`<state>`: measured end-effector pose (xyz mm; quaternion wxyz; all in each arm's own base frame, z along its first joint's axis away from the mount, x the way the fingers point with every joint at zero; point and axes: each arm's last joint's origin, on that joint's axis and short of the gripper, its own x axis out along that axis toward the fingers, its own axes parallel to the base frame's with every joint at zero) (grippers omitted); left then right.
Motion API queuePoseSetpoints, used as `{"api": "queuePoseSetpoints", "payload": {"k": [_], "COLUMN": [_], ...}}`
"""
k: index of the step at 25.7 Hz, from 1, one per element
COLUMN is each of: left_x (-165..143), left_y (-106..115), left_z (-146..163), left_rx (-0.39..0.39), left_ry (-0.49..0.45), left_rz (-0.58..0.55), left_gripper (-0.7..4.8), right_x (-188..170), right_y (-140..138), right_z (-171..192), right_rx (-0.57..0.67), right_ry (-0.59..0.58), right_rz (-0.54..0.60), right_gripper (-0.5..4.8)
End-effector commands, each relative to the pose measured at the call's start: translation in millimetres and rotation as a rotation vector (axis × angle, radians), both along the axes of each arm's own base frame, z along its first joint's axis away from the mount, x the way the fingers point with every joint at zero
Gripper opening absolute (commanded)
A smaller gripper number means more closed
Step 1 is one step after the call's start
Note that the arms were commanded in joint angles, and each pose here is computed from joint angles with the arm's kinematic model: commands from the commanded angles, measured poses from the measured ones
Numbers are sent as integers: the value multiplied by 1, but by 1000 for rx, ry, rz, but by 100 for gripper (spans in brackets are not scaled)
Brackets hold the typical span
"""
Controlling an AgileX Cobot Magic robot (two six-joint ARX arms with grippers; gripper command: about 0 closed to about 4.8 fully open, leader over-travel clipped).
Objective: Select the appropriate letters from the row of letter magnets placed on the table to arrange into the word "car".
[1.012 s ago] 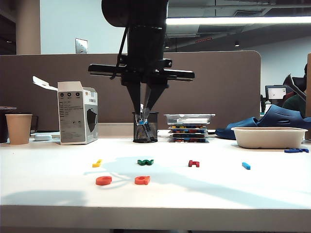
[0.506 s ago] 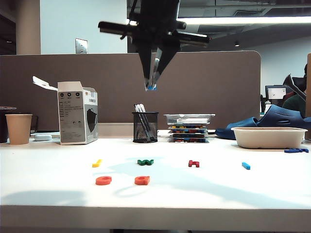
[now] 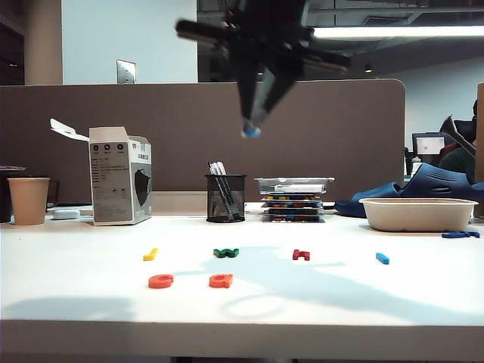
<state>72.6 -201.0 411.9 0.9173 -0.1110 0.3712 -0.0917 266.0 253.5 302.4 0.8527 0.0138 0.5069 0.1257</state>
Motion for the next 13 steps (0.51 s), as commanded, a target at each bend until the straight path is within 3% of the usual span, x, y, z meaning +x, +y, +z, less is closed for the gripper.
{"api": "queuePoseSetpoints", "payload": {"k": [1, 13], "left_x": [0, 0], "left_y": [1, 1], "left_z": [2, 2], "left_rx": [-6, -5], "left_ry": [-8, -8], "left_rz": [4, 4], "left_gripper": [-5, -5], "right_x": [-5, -12], "right_y": [-5, -13], "right_z": [-5, -60], "right_rx": [40, 66], "right_ry": [-25, 115], "right_rz": [-17, -32], "right_gripper": [-7, -7]}}
